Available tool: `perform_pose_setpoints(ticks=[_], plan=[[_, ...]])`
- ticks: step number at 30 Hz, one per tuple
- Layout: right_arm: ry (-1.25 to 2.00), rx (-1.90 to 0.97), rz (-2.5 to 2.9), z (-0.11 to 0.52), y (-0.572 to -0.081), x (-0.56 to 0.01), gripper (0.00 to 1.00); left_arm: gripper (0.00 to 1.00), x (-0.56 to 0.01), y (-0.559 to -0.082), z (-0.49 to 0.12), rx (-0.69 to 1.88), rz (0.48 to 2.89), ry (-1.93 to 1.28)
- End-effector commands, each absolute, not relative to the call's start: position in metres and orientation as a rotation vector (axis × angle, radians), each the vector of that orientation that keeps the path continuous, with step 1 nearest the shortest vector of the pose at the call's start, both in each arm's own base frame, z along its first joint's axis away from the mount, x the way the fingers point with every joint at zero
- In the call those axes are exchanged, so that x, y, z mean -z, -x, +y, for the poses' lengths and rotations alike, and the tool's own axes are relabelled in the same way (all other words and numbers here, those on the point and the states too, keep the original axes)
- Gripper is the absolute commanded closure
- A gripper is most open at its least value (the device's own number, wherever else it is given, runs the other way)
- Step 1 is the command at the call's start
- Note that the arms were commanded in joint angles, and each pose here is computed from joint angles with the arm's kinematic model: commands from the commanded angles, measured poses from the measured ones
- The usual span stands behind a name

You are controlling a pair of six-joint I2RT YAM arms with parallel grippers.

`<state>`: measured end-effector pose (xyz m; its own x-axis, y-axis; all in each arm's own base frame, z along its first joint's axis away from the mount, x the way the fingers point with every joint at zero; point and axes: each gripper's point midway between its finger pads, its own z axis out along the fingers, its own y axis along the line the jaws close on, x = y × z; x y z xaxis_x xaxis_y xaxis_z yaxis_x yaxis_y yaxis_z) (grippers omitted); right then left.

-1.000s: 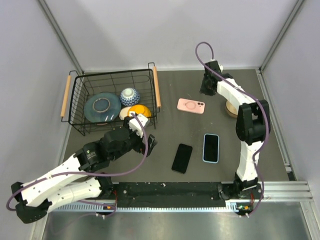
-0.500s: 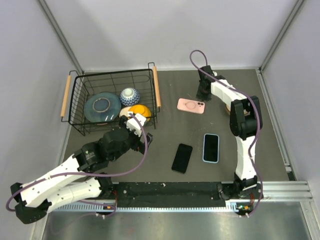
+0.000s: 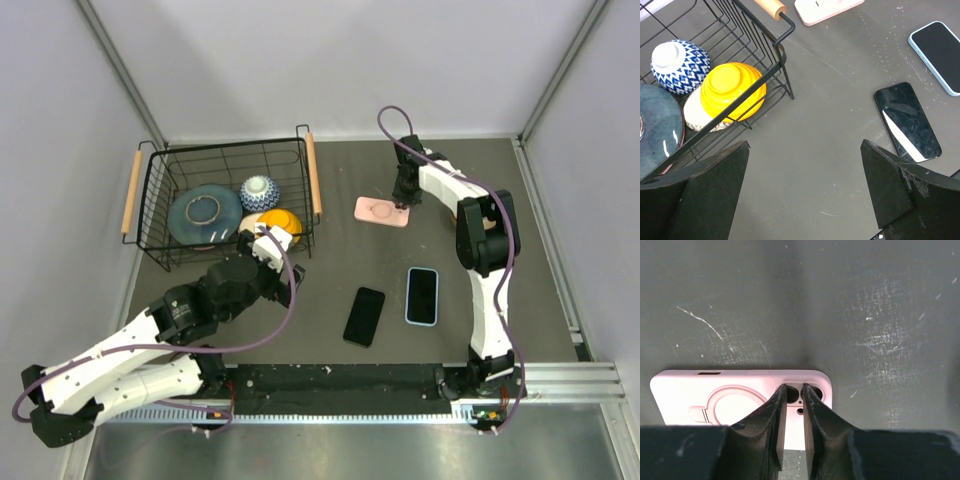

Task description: Put the phone into the phone case

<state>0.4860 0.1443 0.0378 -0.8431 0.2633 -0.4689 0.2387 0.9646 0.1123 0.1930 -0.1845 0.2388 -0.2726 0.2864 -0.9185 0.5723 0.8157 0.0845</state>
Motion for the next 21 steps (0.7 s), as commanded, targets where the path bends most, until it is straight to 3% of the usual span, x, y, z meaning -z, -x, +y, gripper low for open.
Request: perform_pose_setpoints(ticks=[1, 12, 16, 21], plan=[[-0.352, -0.043, 2.632, 0.146, -0.486, -0.029, 0.83, 0.01, -0.242, -0.199, -0.183, 0.298, 1.851, -0.625], [-0.291, 0.014, 2.667, 0.137, -0.474, -0.026, 0.82, 0.01, -0.250, -0.199, -0.183, 0.316, 1.814, -0.604], [-0.228, -0.005, 2.660, 0.140, -0.480, -0.031, 0.98, 0.01, -0.256, -0.199, -0.184, 0.321, 1.834, -0.594], [-0.114, -0.024, 2.590, 0.142, -0.493, -0.063, 1.00, 0.01, -0.265, -0.197, -0.179, 0.327, 1.840, -0.568]])
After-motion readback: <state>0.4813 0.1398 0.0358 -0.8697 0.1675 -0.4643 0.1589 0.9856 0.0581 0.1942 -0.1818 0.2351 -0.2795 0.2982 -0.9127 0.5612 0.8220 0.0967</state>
